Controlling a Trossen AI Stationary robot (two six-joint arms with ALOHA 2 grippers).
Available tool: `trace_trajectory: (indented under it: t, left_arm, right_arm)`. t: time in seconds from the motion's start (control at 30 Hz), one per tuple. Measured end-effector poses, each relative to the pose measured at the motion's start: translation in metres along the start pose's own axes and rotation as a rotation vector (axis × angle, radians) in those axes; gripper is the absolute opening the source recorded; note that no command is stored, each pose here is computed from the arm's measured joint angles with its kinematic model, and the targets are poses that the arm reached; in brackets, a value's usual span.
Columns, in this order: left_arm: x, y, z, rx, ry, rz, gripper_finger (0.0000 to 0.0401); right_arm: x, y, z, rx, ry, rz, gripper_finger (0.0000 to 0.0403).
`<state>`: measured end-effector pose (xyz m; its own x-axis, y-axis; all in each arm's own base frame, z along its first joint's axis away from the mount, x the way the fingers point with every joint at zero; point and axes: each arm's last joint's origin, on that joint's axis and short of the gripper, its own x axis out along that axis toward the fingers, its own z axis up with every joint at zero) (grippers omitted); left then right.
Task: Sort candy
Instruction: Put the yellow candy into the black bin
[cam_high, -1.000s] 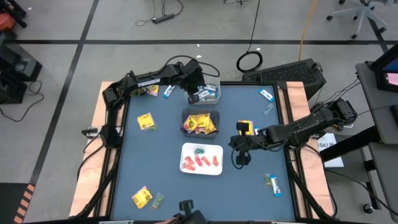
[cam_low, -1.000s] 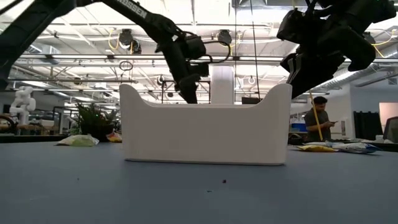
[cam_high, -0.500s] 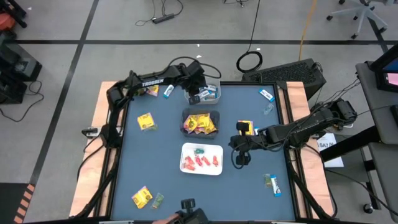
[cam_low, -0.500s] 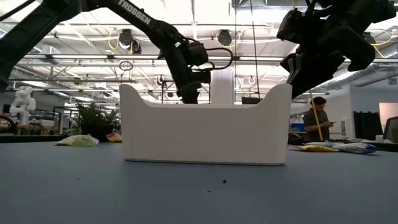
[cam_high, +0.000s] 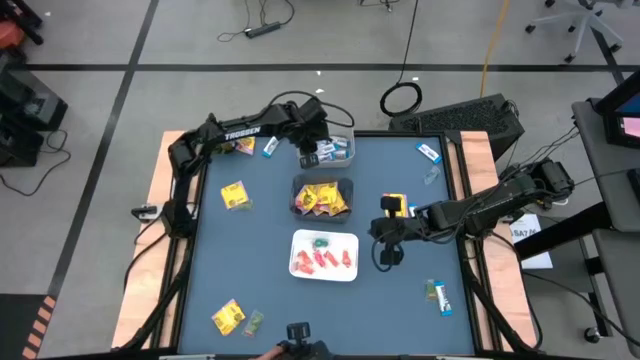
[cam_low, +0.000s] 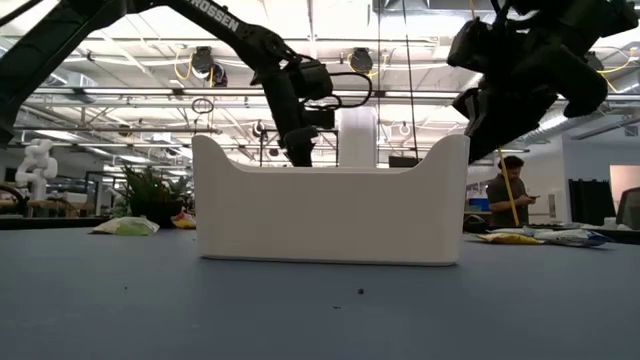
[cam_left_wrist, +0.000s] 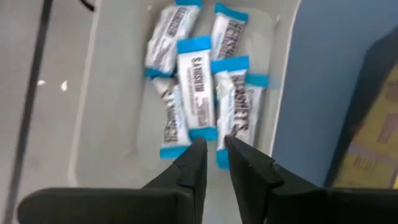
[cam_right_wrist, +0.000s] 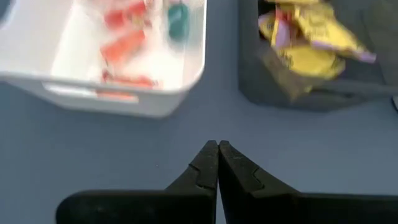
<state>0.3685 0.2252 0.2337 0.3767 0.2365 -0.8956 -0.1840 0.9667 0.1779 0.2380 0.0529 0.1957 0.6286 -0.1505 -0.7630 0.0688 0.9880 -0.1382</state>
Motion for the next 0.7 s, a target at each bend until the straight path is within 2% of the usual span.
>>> trace_trajectory:
  t: [0.23,0.47,0.7]
  left_arm:
    - [-0.024,-0.016,0.005,0.037,-0.062,0.036,0.0044]
    - [-0.027,-0.039,-0.002,0.052,-0.179,0.055,0.0007]
    - [-0.034,-0.069,-0.041,0.005,-0.285,0.054,0.0004]
  right_arm:
    - [0.000,-0.004,-0.012,0.024,0.122,-0.038,0.0000]
    - [0.003,-0.008,-0.024,0.038,0.167,-0.097,0.0000]
    - [0.012,-0.009,-0.050,0.075,0.229,-0.120,0.0000]
